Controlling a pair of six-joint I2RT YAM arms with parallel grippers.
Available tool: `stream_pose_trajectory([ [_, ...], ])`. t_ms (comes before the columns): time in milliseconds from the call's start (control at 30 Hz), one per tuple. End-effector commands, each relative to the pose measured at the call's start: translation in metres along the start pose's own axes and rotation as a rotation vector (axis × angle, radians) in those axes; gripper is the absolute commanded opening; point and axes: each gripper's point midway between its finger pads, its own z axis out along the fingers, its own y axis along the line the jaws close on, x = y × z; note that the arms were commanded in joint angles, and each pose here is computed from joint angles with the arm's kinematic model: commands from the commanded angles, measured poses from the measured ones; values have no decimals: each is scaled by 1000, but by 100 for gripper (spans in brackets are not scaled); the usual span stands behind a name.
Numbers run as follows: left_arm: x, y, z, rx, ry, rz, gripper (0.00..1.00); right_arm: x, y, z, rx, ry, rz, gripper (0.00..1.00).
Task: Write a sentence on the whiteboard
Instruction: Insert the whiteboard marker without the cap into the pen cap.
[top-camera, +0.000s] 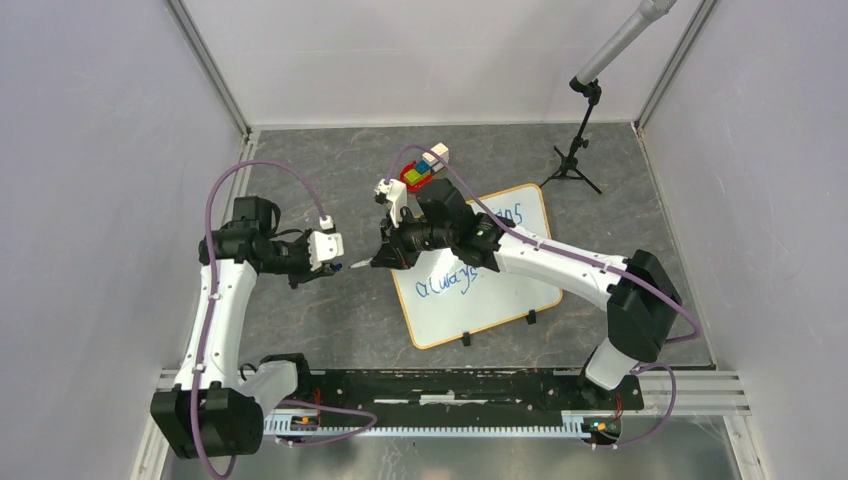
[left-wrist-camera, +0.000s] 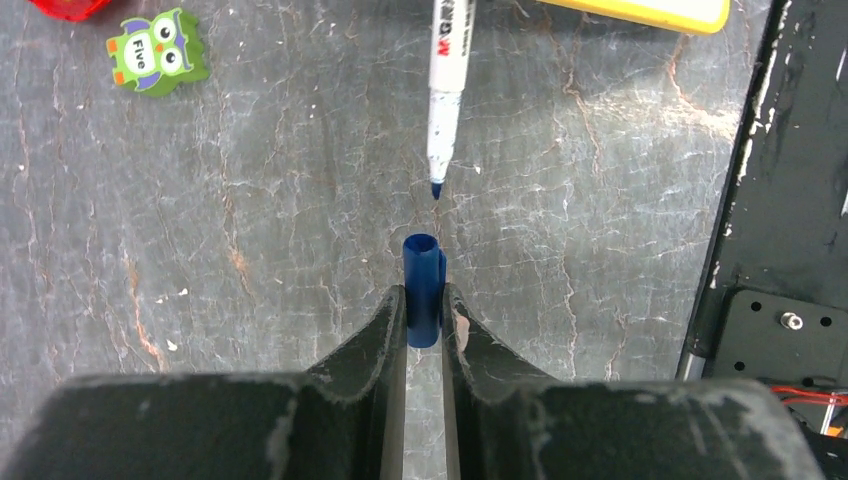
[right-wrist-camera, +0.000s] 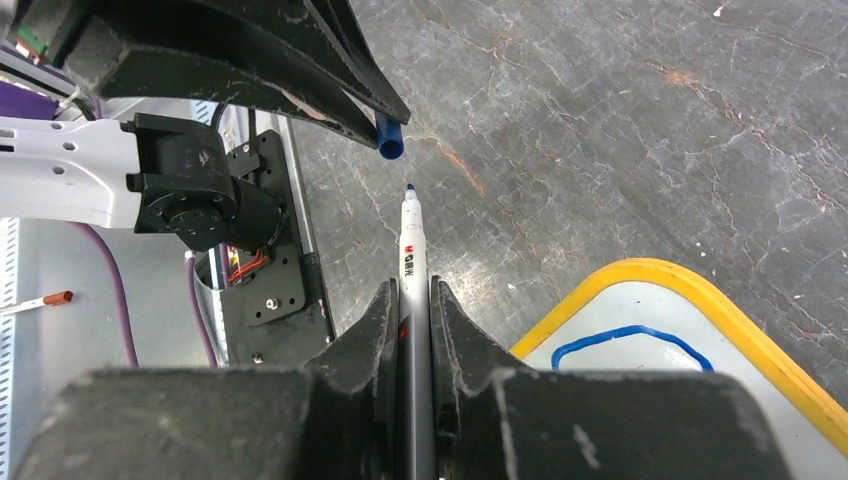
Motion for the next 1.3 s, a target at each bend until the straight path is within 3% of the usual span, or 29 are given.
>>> stream_pose_trajectory([
  [0,-8,-5,-7,31,31,117,3,-26,16,-6,-48,-77,-50,0],
  [1267,-30,-19,-5,112,-24,170,3,-29,28,-3,-105,-76,-60,0],
])
